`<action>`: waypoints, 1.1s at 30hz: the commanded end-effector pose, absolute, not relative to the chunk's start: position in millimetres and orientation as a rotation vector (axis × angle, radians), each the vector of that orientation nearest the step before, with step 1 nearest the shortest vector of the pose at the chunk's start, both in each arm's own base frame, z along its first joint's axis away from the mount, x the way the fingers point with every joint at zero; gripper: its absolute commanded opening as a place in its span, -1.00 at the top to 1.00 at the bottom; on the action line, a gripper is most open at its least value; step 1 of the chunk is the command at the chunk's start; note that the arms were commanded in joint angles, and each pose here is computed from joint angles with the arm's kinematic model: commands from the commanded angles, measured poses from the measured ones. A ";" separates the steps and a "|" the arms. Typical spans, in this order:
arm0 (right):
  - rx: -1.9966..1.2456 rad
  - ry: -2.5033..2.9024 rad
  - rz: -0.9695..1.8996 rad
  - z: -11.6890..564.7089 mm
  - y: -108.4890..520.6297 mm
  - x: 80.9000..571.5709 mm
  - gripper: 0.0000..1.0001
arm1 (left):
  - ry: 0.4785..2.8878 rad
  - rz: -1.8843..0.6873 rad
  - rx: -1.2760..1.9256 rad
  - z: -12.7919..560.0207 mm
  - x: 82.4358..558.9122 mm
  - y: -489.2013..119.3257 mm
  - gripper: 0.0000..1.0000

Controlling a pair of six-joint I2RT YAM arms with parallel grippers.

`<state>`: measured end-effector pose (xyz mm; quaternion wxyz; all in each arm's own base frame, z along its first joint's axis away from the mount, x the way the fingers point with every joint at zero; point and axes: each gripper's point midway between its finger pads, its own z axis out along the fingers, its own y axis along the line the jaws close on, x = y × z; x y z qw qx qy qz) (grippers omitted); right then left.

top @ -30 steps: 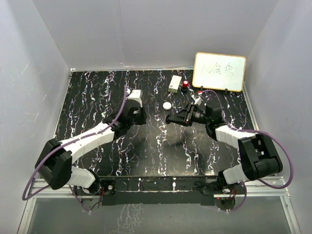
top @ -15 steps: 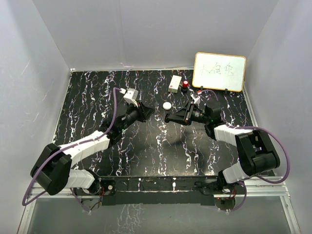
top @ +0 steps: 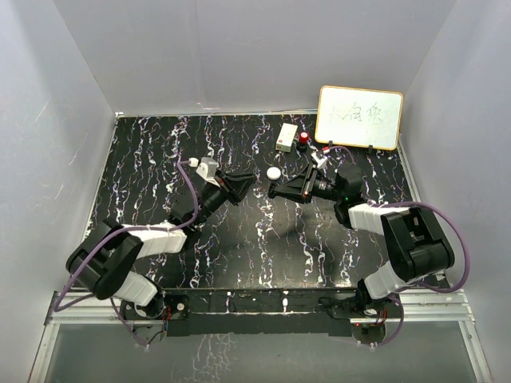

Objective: Insert the wireless bluetooth earbuds into the charging case
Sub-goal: Pick up the charging case at the center of the board, then place the earbud in the charging case.

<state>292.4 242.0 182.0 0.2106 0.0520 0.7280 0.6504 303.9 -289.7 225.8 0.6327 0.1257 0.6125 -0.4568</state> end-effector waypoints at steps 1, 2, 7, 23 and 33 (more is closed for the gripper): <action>0.065 1.948 1.841 195.1 243.9 288.9 1.00 | 1.151 -1.102 0.334 270.2 293.8 -291.2 1.00; 0.066 1.945 1.850 195.2 244.0 288.3 1.00 | 1.138 -1.116 0.348 271.8 292.5 -294.0 1.00; 0.054 1.922 1.886 198.4 245.2 284.9 1.00 | 1.078 -1.175 0.372 277.7 289.1 -302.3 1.00; 0.003 1.815 2.002 204.1 245.1 270.6 1.00 | 0.987 -1.183 0.490 288.5 282.9 -315.6 1.00; 0.003 1.771 2.052 211.0 244.1 266.6 1.00 | 0.974 -1.210 0.530 289.8 275.8 -319.3 1.00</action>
